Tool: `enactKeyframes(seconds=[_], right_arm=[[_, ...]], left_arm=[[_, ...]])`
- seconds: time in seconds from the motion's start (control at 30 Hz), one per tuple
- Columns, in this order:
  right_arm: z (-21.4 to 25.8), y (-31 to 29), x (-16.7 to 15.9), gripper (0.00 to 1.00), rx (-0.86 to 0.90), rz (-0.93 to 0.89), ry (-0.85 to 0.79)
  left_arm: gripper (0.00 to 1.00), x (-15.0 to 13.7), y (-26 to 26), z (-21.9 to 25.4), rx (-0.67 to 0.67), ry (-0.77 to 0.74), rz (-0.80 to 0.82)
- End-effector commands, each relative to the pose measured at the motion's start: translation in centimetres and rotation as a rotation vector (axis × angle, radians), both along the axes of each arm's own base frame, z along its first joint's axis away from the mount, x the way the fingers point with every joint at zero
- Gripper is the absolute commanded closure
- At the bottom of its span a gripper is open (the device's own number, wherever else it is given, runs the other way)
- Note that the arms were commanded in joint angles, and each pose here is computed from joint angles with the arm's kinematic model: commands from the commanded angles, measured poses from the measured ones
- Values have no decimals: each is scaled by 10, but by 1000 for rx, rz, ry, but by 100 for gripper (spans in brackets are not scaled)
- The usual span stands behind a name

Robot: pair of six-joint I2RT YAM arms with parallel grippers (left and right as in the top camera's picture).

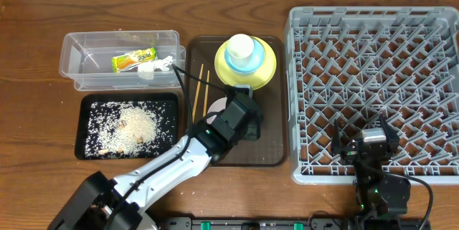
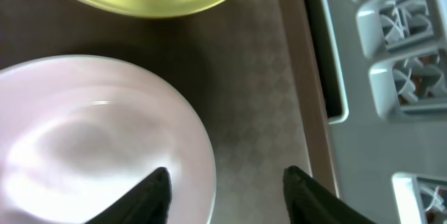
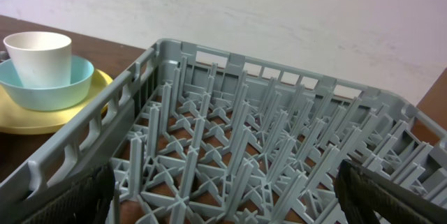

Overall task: Sort waste into correct bins and load items into the dishwasher rack
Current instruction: 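Carry the empty white bowl to the brown tray and release it, then raise the right gripper out of the rack toward the brown tray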

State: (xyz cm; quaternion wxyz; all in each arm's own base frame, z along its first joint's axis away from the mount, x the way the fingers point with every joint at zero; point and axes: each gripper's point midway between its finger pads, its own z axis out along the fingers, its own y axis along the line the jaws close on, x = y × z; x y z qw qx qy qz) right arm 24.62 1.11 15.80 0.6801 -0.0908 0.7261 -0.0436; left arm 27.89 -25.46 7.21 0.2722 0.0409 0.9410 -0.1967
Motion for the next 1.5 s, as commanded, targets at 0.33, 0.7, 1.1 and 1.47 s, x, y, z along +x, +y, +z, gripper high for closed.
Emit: enactKeyframes(seconds=[0.33,0.7,1.1,1.47], right_arm=[[-1,0,0,1,4,3,4],[-1,0,0,1,4,3,4],[4,7,0,1,9,38,-16],[66,80,-30,1,31,497,-267]], left_arm=[[34,63,54,165,33,-197,79],[15,86,110,178,58,-218,215],[10,83,111,175,66,-205,213],[9,83,111,175,66,-205,213]])
